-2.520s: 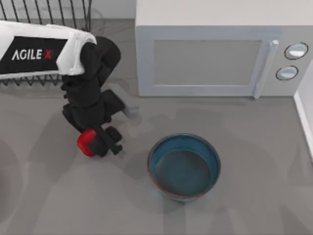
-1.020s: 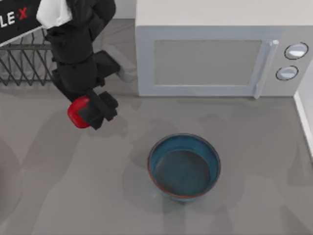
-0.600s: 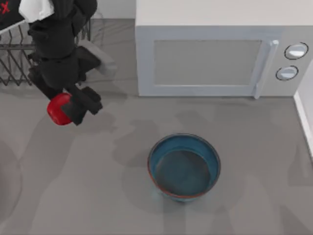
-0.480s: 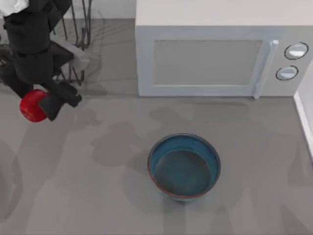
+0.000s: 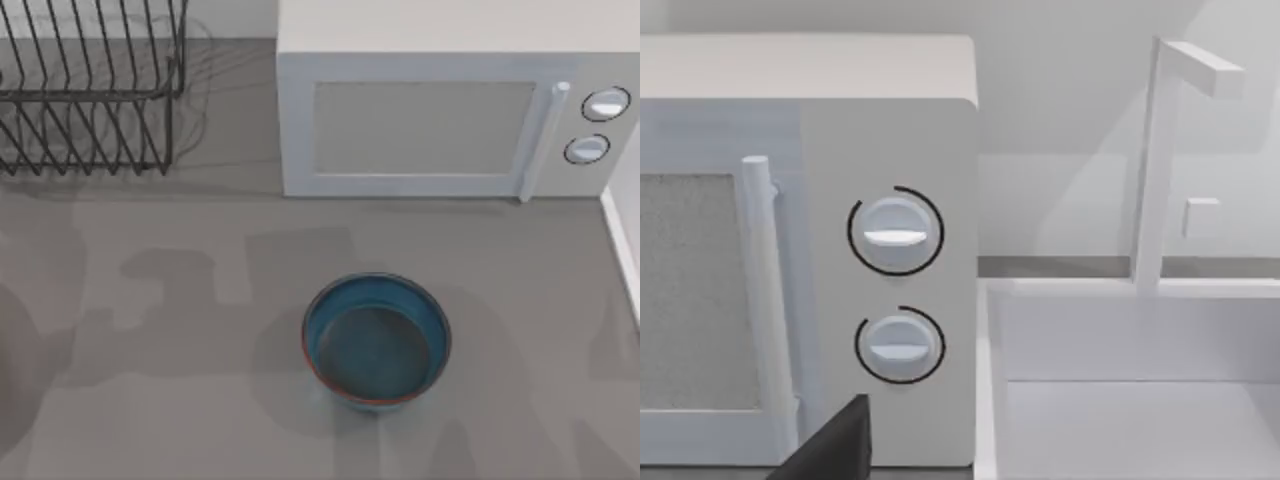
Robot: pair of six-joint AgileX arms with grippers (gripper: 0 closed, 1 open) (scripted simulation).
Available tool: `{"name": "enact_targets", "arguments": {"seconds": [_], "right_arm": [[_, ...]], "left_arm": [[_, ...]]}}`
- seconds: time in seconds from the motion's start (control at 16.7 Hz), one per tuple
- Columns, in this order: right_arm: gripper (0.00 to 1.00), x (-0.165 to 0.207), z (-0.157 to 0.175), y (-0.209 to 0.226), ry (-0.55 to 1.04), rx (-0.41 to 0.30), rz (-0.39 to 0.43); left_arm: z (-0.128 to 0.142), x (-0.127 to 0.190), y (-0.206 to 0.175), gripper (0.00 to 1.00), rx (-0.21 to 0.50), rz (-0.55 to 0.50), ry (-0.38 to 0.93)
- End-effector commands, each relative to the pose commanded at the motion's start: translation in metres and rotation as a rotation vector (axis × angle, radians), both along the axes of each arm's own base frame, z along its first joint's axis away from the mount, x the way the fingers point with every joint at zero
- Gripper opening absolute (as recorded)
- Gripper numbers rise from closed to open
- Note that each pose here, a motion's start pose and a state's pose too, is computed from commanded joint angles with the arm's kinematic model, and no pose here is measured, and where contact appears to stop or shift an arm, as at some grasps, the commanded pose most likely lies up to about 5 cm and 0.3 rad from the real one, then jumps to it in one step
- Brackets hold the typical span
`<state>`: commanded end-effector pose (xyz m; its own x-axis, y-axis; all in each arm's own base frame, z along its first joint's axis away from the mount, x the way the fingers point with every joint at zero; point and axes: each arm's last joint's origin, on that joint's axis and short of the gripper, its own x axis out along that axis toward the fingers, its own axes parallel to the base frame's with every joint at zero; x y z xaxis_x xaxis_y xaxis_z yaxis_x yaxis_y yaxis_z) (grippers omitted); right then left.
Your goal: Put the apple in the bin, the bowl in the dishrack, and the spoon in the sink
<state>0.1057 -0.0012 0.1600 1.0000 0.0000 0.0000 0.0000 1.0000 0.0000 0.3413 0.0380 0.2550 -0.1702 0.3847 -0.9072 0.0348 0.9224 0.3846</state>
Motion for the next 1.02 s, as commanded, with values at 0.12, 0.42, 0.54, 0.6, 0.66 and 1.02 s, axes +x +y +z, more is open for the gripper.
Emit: {"name": "enact_targets", "arguments": {"seconds": [0.12, 0.42, 0.54, 0.6, 0.66, 1.02], "right_arm": [[1.00, 0.000, 0.000, 0.000, 0.000, 0.000, 0.000], [1.00, 0.000, 0.000, 0.000, 0.000, 0.000, 0.000], [1.00, 0.000, 0.000, 0.000, 0.000, 0.000, 0.000], [1.00, 0.000, 0.000, 0.000, 0.000, 0.000, 0.000], [1.00, 0.000, 0.000, 0.000, 0.000, 0.000, 0.000], [1.00, 0.000, 0.000, 0.000, 0.000, 0.000, 0.000]], "left_arm": [[0.000, 0.000, 0.000, 0.00, 0.001, 0.001, 0.000], [-0.009, 0.000, 0.003, 0.00, -0.001, -0.004, -0.001], [-0.026, -0.003, 0.010, 0.00, -0.001, 0.001, -0.001], [-0.037, -0.005, 0.013, 0.00, -0.001, 0.001, -0.002], [-0.047, -0.008, 0.016, 0.00, 0.000, 0.000, -0.002], [-0.064, -0.014, 0.023, 0.00, 0.001, 0.001, 0.000]]}}
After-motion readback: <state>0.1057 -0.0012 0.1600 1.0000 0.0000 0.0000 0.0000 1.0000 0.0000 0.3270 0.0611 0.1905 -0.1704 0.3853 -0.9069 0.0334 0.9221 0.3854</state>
